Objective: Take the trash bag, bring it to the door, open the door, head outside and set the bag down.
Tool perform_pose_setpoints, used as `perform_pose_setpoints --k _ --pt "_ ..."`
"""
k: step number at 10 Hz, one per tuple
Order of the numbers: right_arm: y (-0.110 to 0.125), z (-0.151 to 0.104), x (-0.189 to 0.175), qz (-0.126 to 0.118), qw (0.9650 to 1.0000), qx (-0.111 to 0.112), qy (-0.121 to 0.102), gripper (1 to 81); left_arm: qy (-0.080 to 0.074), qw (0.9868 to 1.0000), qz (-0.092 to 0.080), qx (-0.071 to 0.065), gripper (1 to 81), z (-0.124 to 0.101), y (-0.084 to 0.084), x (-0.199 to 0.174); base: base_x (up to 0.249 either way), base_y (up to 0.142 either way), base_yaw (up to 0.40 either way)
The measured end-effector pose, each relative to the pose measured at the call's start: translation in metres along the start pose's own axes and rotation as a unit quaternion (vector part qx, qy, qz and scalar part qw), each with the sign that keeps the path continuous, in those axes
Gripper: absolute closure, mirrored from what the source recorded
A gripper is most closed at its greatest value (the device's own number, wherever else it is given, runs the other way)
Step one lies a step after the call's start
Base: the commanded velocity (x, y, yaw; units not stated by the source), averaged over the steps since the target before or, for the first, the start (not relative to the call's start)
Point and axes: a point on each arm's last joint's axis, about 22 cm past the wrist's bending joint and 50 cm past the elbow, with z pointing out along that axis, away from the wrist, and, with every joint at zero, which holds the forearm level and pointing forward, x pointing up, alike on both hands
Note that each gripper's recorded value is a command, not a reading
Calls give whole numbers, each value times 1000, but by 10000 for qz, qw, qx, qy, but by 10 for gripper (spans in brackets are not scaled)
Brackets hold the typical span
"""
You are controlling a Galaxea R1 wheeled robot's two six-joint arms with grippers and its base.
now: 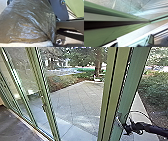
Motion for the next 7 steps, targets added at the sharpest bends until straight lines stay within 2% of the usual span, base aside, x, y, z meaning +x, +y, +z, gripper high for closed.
perform_pose_setpoints --k 1,2,3,4,6,7 --pt "-3 -3 14 51 9998 125 131 10 9 10000 1 9 811 0 -2 4 0 0 0" --pt "1 -4 19 71 9998 130 159 10 4 10000 -4 17 811 -1 -3 6 0 0 0" --pt "-1 -7 27 102 9993 252 241 10 -21 10000 -19 16 811 -1 -3 2 0 0 0" --pt "0 -12 28 72 9994 285 193 10 -87 10000 -42 -1 811 -1 -1 -6 0 0 0" --pt "4 -26 9 -98 9994 322 -111 10 -78 10000 -46 5 811 -1 -2 -2 0 0 0" --pt "10 -35 -5 -283 9987 285 -307 10 -78 10000 -49 4 811 -1 -2 -1 0 0 0"
